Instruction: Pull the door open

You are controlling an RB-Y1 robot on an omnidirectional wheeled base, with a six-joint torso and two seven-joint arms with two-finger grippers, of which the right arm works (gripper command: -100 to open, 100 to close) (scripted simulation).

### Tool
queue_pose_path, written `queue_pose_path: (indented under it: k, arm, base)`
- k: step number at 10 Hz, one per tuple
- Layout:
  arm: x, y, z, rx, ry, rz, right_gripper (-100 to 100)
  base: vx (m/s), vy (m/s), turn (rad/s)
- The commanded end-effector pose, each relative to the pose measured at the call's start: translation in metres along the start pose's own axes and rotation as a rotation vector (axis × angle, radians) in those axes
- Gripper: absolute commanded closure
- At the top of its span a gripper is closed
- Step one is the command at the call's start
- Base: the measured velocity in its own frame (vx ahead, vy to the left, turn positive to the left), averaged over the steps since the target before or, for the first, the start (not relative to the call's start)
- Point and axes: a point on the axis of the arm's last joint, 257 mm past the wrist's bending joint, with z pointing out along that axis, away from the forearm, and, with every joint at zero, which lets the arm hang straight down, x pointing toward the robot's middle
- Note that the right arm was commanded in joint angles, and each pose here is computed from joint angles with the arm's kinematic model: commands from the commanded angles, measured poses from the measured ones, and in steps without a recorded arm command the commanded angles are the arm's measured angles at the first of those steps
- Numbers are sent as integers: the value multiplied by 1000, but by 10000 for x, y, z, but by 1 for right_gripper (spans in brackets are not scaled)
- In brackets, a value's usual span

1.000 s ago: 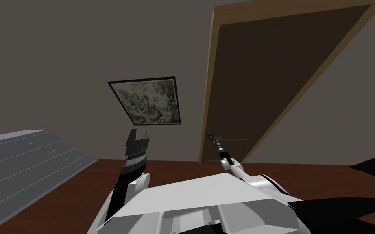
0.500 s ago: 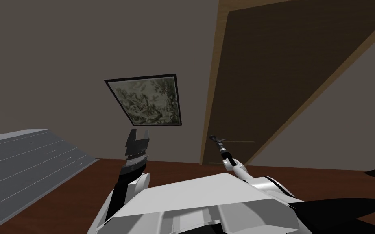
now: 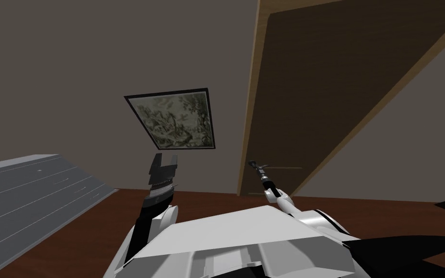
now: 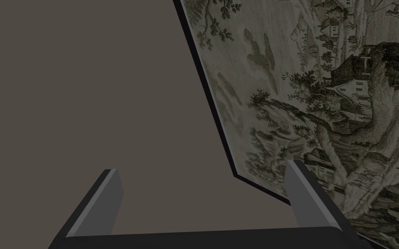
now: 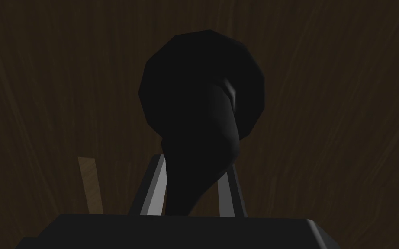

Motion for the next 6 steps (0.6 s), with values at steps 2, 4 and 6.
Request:
queue_pose_path:
  k: [2, 4, 6]
  arm:
    - [13, 12, -30, -5, 27, -2, 100]
    - [29, 21, -62, -9, 53, -3, 100]
    - [48, 27, -99, -12, 82, -4, 100]
  base:
    - [-147, -49, 98]
    - [-199, -81, 129]
    - [-225, -67, 112]
